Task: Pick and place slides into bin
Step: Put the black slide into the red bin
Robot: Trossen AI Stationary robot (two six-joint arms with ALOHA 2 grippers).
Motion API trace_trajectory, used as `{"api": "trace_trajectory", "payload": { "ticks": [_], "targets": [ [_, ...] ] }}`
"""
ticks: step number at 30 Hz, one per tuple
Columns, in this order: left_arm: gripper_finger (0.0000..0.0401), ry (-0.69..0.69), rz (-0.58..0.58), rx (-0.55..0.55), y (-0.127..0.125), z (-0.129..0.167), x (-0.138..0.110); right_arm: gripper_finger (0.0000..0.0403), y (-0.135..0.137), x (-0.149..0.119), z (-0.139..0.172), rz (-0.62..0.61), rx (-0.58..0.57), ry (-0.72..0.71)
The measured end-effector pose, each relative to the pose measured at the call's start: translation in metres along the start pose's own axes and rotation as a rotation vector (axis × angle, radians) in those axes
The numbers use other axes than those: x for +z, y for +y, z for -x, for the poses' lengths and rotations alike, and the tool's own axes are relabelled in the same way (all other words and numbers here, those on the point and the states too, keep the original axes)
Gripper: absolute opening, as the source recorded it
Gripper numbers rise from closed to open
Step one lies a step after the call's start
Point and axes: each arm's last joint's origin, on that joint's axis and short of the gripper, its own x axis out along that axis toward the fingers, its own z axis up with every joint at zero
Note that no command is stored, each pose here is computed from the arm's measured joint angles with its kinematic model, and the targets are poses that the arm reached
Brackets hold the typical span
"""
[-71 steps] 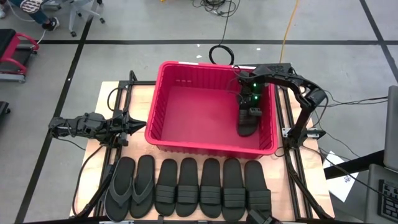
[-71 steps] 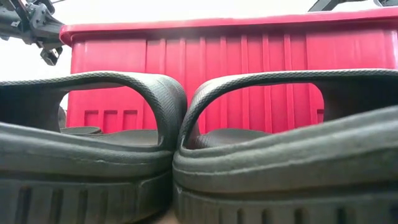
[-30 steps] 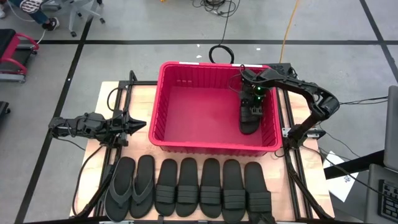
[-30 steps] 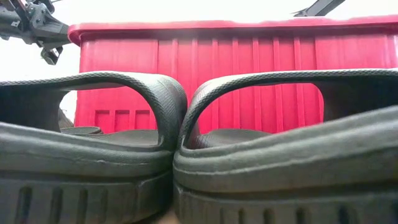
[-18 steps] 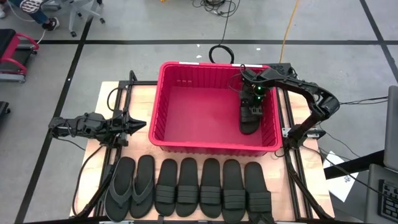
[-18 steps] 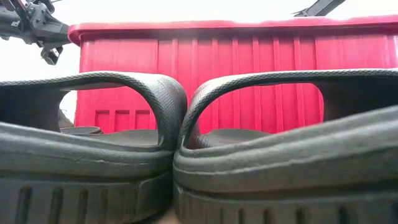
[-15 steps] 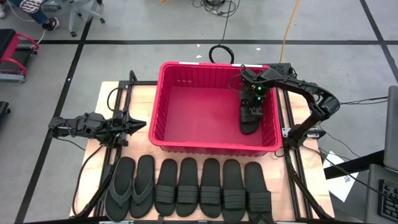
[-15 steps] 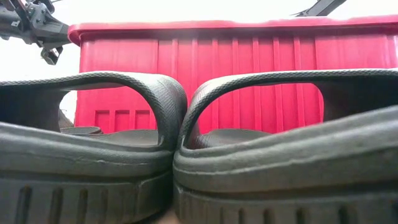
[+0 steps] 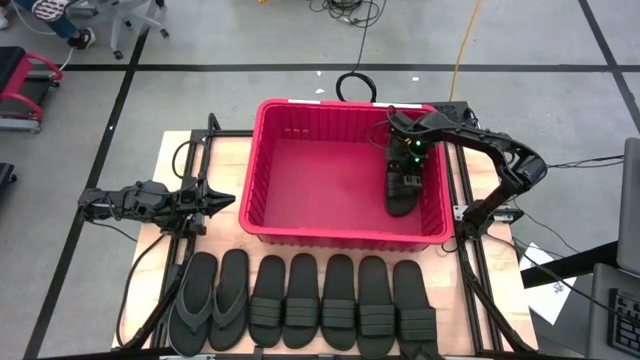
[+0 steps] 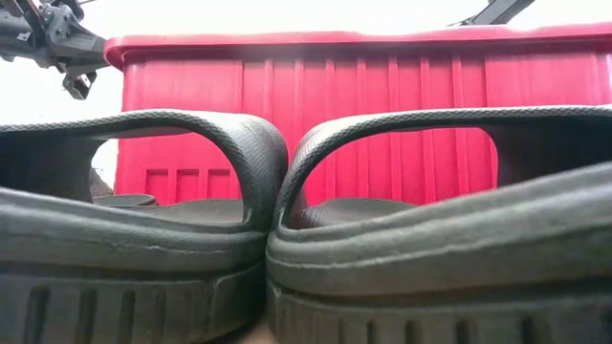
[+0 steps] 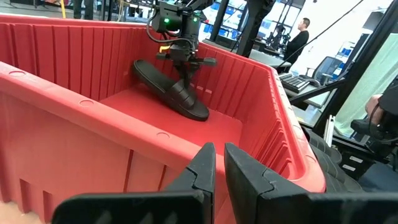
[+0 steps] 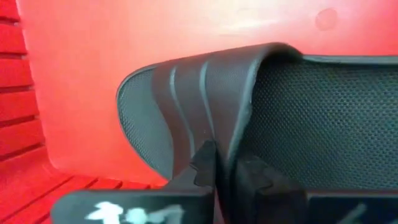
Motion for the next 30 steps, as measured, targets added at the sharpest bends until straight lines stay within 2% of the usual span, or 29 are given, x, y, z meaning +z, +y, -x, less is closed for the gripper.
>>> {"api": "trace_trajectory", "payload": {
  "ticks": [5, 9, 13, 22, 30],
  "targets": [
    [0.0031, 0.0, -0.001, 0.0, 0.0, 0.0, 0.0, 0.0006, 0.008, -0.004, 0.008, 0.005, 0.105, 0.041],
    [0.0031, 0.0, -0.002, 0.0, 0.0, 0.0, 0.0, 0.0006, 0.013, -0.003, 0.014, 0.005, 0.133, 0.062],
    [0.0031, 0.0, -0.001, 0.0, 0.0, 0.0, 0.0, 0.0005, 0.019, 0.0, 0.016, 0.012, 0.203, 0.03],
    [0.0031, 0.001, -0.002, 0.001, 0.0, 0.0, 0.0, 0.0003, 0.023, 0.001, 0.01, 0.012, 0.257, 0.006],
    [0.0031, 0.006, -0.009, 0.002, 0.0, 0.0, 0.0, 0.0003, 0.026, 0.009, 0.025, 0.007, 0.329, -0.087]
  ]
}}
